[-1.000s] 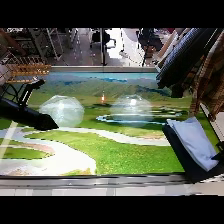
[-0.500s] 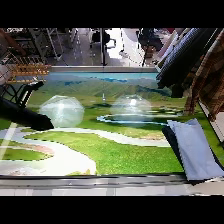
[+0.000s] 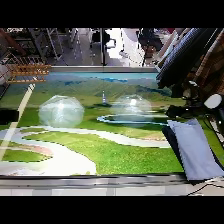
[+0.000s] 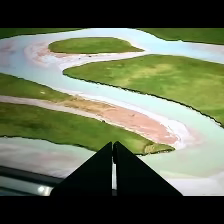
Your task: Fold the clothes and pants, and hang the long-sleeved shirts on hangers.
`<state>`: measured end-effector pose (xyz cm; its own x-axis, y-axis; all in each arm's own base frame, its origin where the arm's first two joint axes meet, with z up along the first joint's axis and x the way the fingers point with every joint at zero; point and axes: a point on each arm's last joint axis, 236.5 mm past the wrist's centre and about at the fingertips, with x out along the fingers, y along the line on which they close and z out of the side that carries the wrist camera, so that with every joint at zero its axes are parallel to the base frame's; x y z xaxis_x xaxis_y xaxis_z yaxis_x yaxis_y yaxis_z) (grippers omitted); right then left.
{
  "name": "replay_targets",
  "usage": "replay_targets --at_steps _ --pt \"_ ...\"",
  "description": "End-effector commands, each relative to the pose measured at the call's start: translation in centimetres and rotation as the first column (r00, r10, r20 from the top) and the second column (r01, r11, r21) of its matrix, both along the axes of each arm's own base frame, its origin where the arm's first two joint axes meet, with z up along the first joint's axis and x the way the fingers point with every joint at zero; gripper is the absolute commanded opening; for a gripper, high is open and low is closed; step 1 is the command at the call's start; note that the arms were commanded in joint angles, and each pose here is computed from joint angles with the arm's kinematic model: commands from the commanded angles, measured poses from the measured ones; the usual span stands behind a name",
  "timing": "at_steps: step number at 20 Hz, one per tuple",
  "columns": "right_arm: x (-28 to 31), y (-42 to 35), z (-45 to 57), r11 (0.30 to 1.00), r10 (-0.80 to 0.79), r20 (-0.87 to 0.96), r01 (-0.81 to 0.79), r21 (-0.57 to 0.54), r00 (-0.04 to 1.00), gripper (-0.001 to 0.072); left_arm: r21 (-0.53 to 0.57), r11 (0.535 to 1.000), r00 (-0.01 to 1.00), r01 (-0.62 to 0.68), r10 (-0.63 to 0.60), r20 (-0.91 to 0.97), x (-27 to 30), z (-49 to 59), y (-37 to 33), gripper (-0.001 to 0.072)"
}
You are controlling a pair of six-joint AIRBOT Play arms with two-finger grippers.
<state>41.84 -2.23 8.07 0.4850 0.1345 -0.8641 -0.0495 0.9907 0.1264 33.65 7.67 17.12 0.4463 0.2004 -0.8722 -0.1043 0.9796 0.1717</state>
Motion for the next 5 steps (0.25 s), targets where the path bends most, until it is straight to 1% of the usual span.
replay_targets --at_steps 1,2,3,5 --pt "3.62 1.10 1.62 0.986 0.087 0.164 -0.061 -0.157 0.983 0.0135 0.022 0.997 0.997 -0.068 0.066 0.050 -0.06 1.05 1.55 0.0006" --pt "4.07 0.92 1.97 0.985 0.085 0.187 -0.054 -0.165 0.979 0.0024 0.022 0.997 0.997 -0.067 0.066 0.050 -0.04 1.05 1.55 0.0006" --pt "4.35 0.58 2.21 0.982 0.085 0.200 -0.049 -0.182 0.976 0.0038 0.022 0.997 0.997 -0.068 0.066 0.050 -0.06 1.05 1.55 0.0006" --pt "4.27 0.78 2.20 0.984 0.085 0.199 -0.050 -0.173 0.976 0.0034 0.022 0.997 0.997 -0.067 0.066 0.050 -0.05 1.06 1.55 0.0006"
